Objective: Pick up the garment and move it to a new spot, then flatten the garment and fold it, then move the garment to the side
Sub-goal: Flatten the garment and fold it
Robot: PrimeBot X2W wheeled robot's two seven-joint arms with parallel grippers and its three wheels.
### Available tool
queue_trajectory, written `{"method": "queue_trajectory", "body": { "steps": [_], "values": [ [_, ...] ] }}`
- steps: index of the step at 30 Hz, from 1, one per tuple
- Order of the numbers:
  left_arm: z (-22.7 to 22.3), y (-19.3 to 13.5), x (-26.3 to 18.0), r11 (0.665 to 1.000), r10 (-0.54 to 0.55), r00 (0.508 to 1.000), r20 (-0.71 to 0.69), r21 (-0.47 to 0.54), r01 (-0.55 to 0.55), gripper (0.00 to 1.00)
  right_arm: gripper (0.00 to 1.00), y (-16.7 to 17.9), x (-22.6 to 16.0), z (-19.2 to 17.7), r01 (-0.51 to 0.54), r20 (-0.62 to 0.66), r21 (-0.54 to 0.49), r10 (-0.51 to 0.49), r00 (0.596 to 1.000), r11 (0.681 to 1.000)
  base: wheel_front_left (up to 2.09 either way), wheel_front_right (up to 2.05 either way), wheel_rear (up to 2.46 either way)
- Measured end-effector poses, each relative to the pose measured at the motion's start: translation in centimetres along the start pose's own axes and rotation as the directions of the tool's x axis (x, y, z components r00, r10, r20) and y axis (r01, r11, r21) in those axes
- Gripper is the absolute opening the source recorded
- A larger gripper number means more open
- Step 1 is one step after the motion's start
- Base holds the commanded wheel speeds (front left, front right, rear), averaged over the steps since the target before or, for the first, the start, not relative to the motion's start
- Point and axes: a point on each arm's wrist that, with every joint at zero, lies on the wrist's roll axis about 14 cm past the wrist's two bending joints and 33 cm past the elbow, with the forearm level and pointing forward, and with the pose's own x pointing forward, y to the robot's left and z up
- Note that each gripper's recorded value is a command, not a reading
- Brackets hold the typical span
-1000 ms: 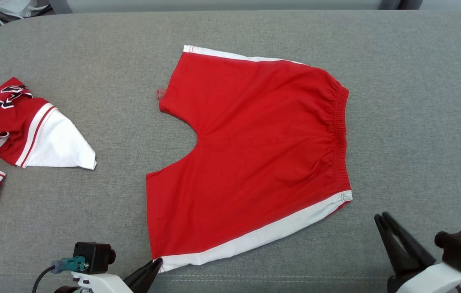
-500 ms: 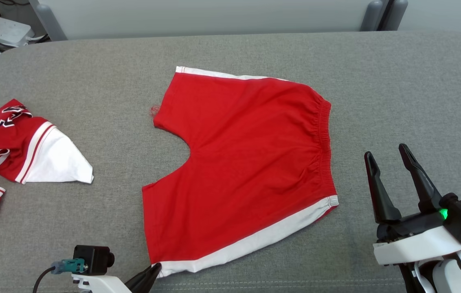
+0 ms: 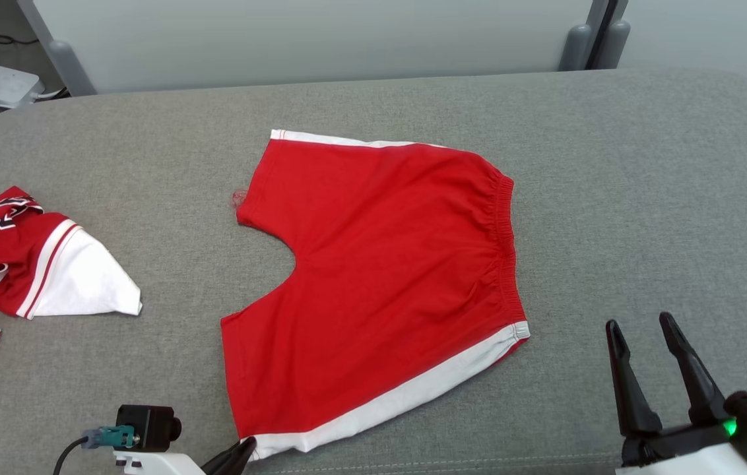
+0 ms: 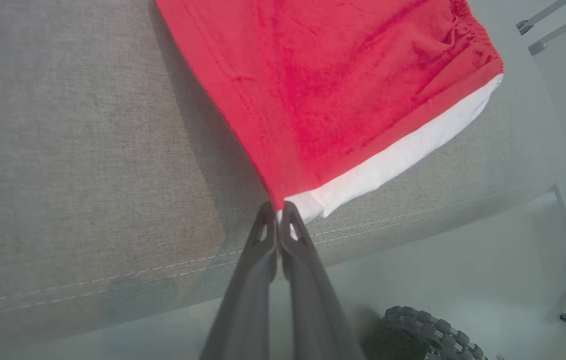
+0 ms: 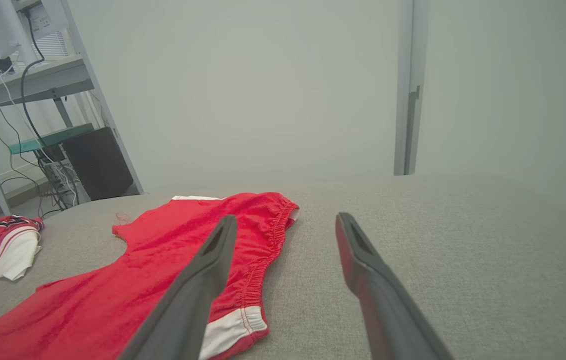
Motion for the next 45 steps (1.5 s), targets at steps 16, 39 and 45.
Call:
{"method": "queue_trajectory", "body": {
  "steps": [16,39,45],
  "values": [
    [0.0,-0.2,-0.1,1.000,-0.011,1.000,0.001,0.001,0.011,0.00,1.00,0.6,-2.4,-0.9,0.017,-0.033,0.029,-0.016,0.999,0.999,0.00,0.00,0.00],
    [-0.2,-0.1,1.5,0.999,-0.039,0.999,-0.031,-0.011,0.039,0.00,1.00,0.7,2.2,-6.9,-0.196,-0.389,-0.072,0.154,0.908,0.978,0.00,0.00,0.00],
    [0.1,0.3,2.1,0.999,-0.035,0.999,-0.025,-0.026,0.035,0.00,1.00,1.7,2.7,-9.8,-0.289,-0.514,-0.060,0.219,0.830,0.955,0.00,0.00,0.00]
  ]
}}
